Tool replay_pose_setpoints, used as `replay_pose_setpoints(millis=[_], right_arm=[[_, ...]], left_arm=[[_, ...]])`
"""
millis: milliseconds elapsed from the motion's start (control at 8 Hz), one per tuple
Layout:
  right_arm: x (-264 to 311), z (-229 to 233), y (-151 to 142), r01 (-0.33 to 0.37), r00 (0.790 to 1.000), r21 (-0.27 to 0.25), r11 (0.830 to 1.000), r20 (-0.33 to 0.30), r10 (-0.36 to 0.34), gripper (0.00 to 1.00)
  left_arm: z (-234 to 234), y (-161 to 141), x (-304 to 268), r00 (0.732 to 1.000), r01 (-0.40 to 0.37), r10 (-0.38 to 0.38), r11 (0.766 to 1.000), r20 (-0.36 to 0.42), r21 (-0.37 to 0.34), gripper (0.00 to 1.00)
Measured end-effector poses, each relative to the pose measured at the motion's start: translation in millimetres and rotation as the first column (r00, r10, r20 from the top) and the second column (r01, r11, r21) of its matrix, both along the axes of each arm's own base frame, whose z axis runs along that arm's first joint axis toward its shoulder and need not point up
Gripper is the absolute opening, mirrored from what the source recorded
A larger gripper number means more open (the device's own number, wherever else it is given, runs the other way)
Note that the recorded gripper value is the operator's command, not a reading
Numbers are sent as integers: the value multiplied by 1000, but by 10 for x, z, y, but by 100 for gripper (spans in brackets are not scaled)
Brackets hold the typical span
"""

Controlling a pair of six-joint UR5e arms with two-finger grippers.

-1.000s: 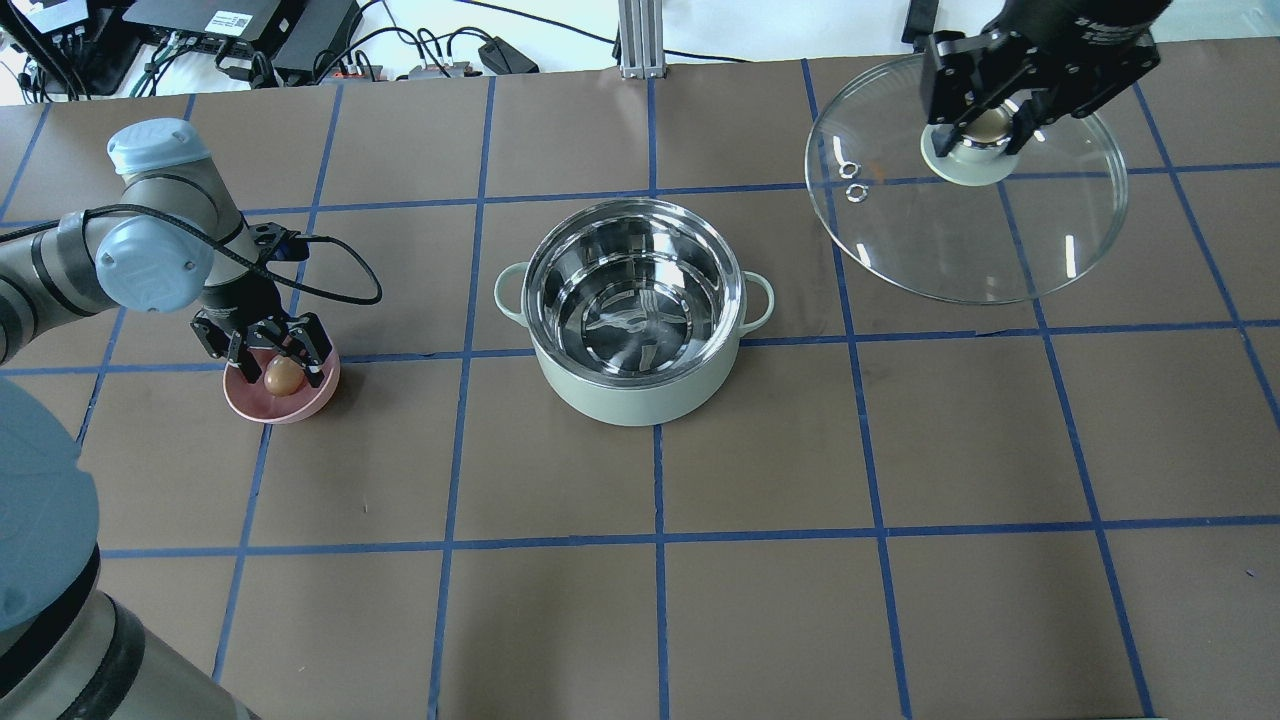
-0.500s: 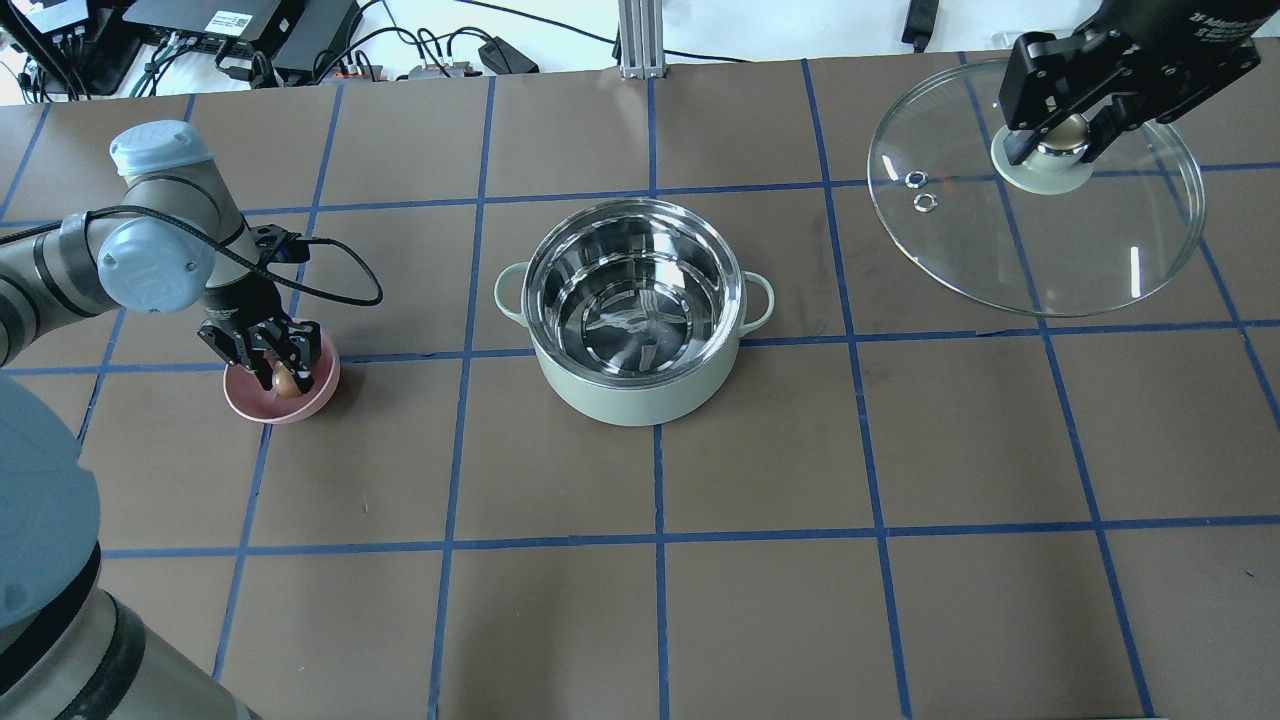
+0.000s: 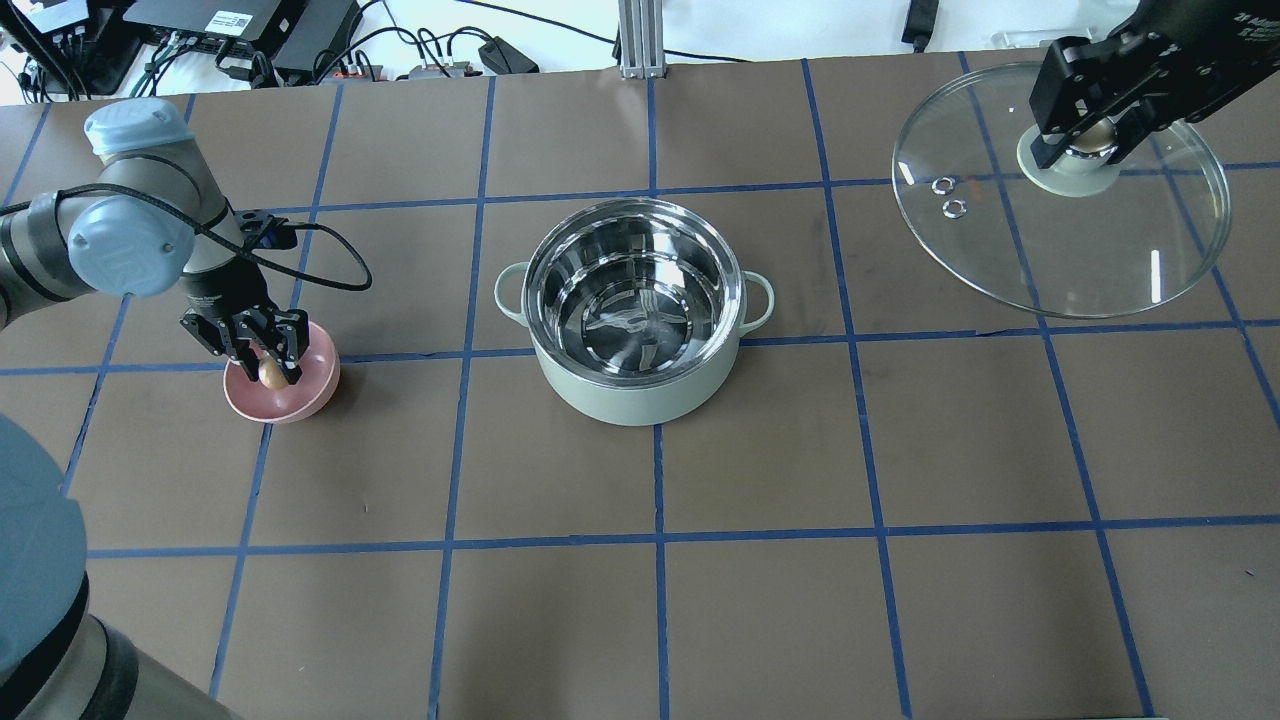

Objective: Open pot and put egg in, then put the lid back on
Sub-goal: 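Carry the egg from the pink bowl over the pot with the left gripper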

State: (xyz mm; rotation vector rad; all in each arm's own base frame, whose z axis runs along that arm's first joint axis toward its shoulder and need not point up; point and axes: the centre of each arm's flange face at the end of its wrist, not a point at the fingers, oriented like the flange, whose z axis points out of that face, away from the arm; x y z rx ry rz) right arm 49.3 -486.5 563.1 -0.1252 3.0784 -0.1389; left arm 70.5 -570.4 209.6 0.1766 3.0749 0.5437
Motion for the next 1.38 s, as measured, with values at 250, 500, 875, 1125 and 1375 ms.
replay_pose_setpoints(millis=[250,500,875,1125,1375], right_arm=[[-80,-5,1,-22,1000,4,1000,-2,22,0],[-228,-15,12,-25,1000,16,1000,1,25,0],[-287,-19,22,-33,999,23,999,3,33,0],[-291,-24,19,-37,999,24,999,3,37,0],[-296,-26,17,-39,999,24,999,4,39,0]], left_arm=[[585,120,-110,998,-59,59,998,10,-5,7],[1156,156,-563,997,-80,79,994,-13,-79,7],[1586,147,-1658,981,-184,168,967,-100,-174,8],[1450,44,-2493,970,-208,171,951,-171,-228,8],[1098,-67,-3333,969,-202,151,940,-195,-276,8]])
